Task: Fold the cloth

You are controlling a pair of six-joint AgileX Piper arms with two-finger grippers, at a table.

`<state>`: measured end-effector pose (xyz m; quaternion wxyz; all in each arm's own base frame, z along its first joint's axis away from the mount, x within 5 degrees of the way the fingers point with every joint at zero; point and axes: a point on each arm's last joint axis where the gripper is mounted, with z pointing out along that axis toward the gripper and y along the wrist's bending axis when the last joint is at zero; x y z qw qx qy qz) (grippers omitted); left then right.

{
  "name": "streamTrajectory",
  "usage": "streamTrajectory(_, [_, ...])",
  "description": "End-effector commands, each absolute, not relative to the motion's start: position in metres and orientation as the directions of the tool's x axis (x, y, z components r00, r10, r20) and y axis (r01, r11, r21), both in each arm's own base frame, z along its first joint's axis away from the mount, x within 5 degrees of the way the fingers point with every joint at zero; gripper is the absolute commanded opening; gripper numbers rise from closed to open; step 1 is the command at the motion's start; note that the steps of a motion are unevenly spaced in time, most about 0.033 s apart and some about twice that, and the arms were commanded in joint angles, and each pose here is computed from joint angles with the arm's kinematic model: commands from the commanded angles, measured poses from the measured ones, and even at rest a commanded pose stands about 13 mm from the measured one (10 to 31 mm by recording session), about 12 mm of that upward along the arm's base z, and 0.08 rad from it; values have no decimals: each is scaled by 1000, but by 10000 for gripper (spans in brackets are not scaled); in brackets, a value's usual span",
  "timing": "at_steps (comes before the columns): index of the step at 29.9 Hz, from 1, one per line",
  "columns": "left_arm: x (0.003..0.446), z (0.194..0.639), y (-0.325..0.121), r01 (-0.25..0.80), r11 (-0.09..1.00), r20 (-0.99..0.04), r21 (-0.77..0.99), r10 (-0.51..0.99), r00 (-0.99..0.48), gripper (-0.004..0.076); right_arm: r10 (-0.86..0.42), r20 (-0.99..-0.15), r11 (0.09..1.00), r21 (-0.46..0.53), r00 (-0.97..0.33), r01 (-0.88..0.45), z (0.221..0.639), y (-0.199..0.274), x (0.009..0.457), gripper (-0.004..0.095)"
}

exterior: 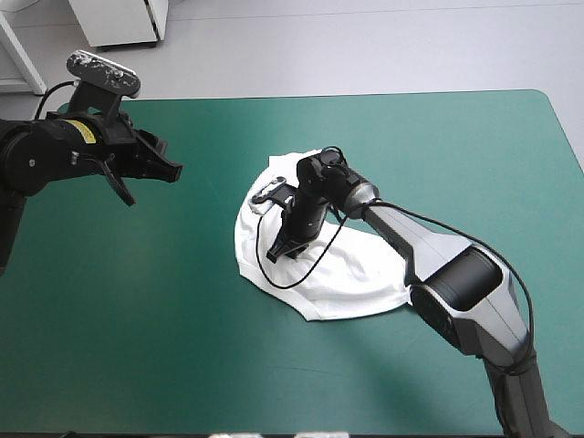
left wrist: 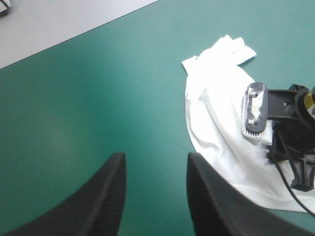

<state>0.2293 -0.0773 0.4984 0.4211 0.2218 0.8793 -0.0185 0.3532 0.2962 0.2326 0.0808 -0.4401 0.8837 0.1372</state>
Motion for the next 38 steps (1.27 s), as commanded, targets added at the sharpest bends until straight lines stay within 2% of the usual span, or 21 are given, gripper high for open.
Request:
streamTrajectory(1, [212,512,-69,374,914,-769,159,352,-534,301,-730,-335,608,80,-596,-790,289,276,347,432])
streamTrajectory(4, [208,512,-65,360,916,-767,174,356,-534,301,-698,-364,657,16,-616,-754,311,259,347,563])
streamTrajectory(9, [215,489,-64,342,918,-707,202,378,-597,301,-644,-457,710,-56,-614,-702,365,216,332,554])
streamTrajectory(13, [238,460,-73,375,907,-626,189,406,-666,302,-584,-470,769,-59,-661,-637,383,171,313,554])
streamTrajectory(15, [254,448,-79,391,901,-592,189,422,-687,310,-549,-466,800,-52,-694,-598,387,147,297,554])
streamTrajectory(22, [318,387,-104,432,889,-475,154,450,-756,444,-501,-450,839,-44,-739,-542,384,110,246,554])
streamTrajectory(31, [392,332,-139,456,889,-432,49,430,-793,447,-490,-431,847,-30,-757,-531,376,103,229,554])
streamTrajectory(38, [423,304,-157,469,883,-426,-22,416,-804,447,-489,-434,847,-28,-757,-531,376,103,230,554])
